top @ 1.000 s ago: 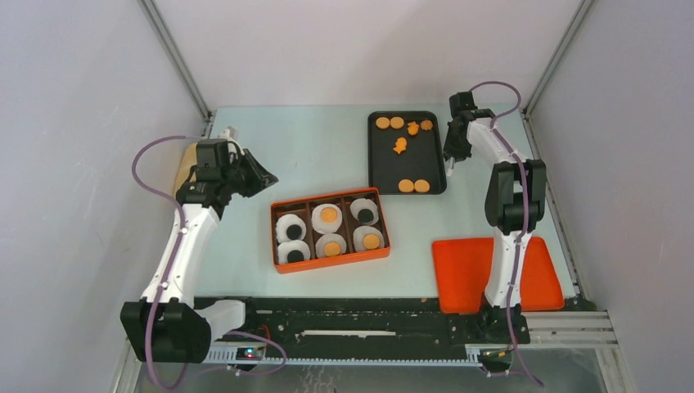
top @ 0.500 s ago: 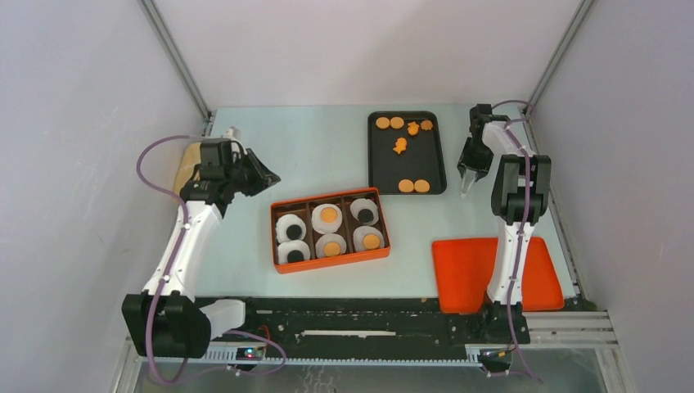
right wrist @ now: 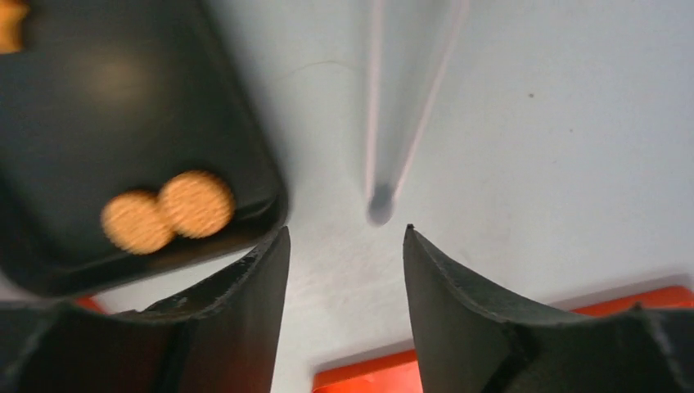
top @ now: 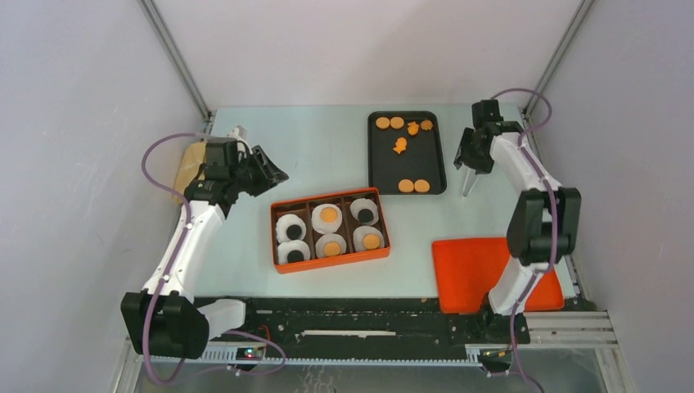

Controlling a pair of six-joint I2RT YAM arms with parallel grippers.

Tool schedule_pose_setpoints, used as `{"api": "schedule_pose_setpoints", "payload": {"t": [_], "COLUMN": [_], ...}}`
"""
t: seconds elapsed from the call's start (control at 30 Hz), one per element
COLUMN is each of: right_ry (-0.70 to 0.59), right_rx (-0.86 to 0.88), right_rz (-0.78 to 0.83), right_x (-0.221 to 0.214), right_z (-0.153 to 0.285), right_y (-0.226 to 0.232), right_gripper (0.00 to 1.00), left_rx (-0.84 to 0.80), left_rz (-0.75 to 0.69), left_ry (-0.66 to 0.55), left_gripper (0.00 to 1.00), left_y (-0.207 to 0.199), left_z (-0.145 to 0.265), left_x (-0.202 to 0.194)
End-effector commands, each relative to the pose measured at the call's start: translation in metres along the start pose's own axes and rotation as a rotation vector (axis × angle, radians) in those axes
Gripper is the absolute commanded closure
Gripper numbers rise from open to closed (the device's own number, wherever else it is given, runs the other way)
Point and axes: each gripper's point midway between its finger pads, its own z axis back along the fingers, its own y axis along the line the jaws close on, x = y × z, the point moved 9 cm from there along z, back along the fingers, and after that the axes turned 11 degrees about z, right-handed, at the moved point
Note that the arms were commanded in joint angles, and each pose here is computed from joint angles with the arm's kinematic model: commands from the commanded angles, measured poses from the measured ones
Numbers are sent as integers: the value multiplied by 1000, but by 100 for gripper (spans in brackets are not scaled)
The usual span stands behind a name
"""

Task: Pack the cookies

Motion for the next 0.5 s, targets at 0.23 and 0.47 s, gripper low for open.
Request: {"api": "schedule_pose_setpoints", "payload": {"t": [0.23, 0.47], "right_ry": [92, 221], "right_rx": [146, 137], "right_rz": [335, 360], "right_x": [-154, -237], "right_z": [78, 85], "right_y": [79, 82], "right_gripper": [45, 45], "left_rx": [-15, -43], "left_rz": [-33, -41], "left_ry": [-24, -31], "left_gripper": [47, 45], "left_y": [-7, -15], "left_z": [1, 7], "left_x": [-5, -6]}}
